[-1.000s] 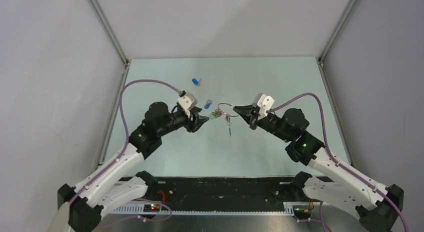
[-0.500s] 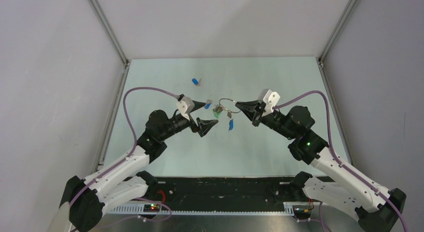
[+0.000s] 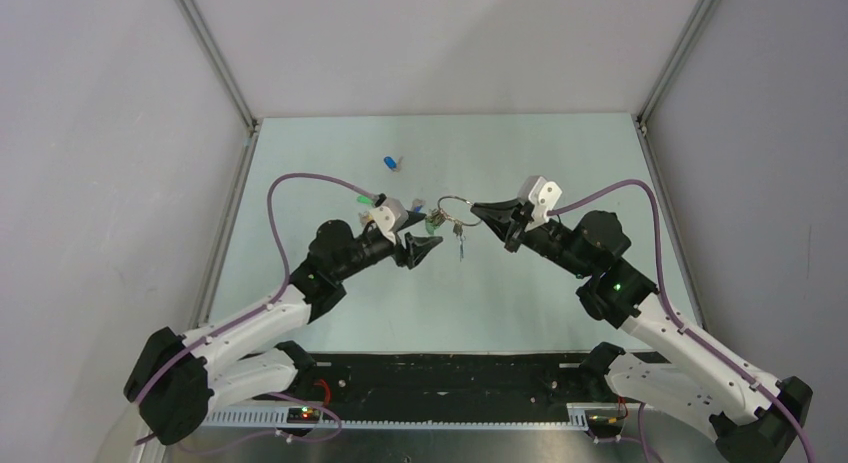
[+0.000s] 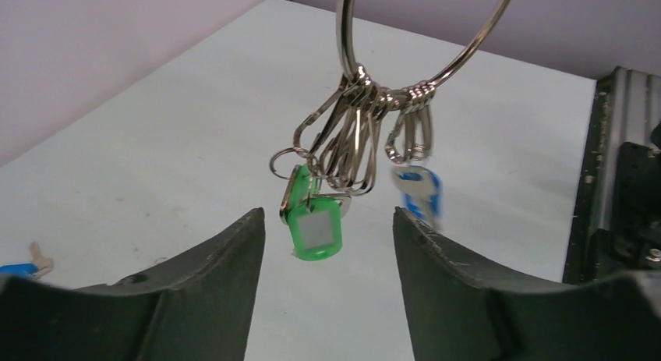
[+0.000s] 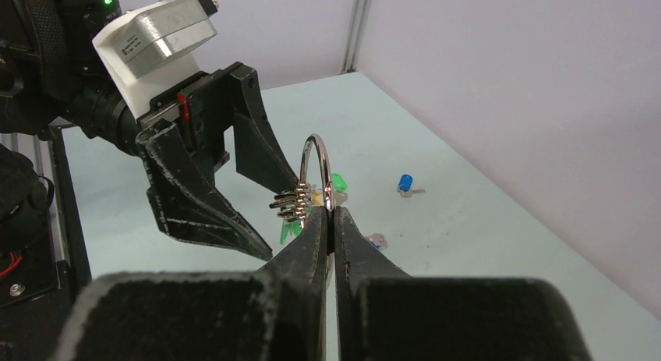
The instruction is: Remove the keys from the keyring
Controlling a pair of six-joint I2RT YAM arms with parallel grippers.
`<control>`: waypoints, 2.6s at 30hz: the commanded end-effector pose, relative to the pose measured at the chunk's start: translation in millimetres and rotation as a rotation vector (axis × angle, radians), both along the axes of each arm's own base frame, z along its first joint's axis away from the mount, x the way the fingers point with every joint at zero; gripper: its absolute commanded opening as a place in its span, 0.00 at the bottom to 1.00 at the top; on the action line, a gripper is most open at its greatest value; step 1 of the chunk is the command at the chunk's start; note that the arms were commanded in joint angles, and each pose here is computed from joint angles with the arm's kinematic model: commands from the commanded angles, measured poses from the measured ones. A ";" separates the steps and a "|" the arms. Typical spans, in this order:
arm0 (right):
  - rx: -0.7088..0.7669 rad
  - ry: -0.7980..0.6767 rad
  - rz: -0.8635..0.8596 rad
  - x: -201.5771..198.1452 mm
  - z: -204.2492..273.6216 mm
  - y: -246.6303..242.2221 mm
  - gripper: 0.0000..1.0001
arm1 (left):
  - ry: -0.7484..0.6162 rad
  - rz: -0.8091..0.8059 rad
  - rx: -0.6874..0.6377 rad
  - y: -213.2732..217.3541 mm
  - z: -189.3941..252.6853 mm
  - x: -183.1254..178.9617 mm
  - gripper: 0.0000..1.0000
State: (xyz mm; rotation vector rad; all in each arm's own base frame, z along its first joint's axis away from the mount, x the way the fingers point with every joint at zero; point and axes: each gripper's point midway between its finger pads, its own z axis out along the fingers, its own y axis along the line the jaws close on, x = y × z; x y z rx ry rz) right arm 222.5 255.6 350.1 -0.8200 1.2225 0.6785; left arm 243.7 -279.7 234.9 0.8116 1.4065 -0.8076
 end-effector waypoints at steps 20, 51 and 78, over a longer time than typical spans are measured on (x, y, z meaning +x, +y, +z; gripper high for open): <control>0.096 -0.044 -0.069 1.7 43.3 -19.7 0.00 | -0.047 0.150 0.004 18.5 22.7 16.9 0.00; -0.038 -0.029 0.194 -12.0 -30.7 38.8 0.33 | -0.004 -0.063 0.516 40.4 66.3 -22.6 0.00; 0.017 -0.130 0.363 -18.6 -26.8 74.9 0.39 | -0.700 -0.011 0.923 59.3 117.0 -16.6 0.00</control>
